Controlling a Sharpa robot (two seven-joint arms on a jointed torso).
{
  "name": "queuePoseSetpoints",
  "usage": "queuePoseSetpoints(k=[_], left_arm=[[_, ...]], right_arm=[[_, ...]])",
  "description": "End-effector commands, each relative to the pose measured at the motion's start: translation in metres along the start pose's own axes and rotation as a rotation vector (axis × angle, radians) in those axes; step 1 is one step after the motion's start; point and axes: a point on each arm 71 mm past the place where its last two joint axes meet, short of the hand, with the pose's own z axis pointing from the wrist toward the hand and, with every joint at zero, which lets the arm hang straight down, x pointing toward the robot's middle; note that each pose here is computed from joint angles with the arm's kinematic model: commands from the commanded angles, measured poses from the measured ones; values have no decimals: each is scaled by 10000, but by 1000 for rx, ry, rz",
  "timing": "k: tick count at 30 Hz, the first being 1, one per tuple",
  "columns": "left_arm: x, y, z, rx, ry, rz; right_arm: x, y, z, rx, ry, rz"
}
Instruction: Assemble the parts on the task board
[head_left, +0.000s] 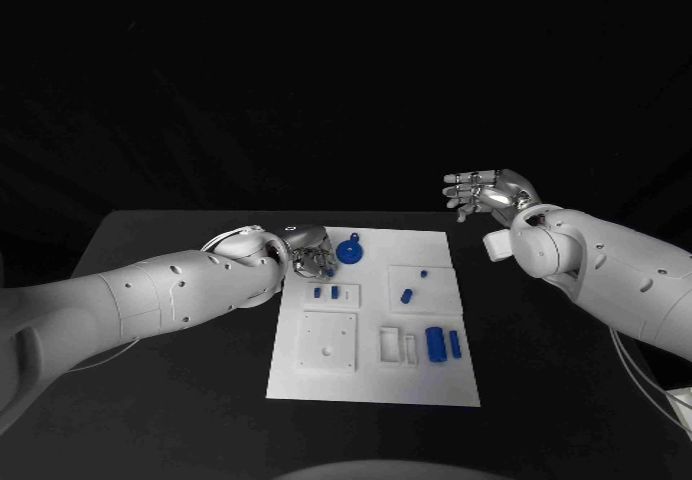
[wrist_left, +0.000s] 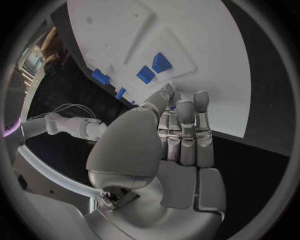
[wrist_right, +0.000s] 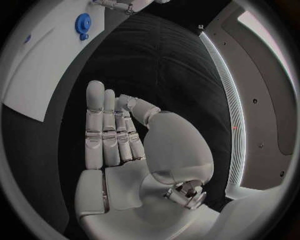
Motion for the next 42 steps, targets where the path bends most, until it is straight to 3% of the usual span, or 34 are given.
queuePoseSetpoints(k=[1,12,29,42], left_arm=[[27,-32,11,7,16,1],[43,-34,17,-3,38,1],[115,-8,14,-42,142,35],[101,-15,15,-21,124,16]], right_arm=[[18,11,1,-12,16,0],[20,9,2,-11,18,0],[29,10,2,-10,24,2],[44,18,0,-13,33,4]])
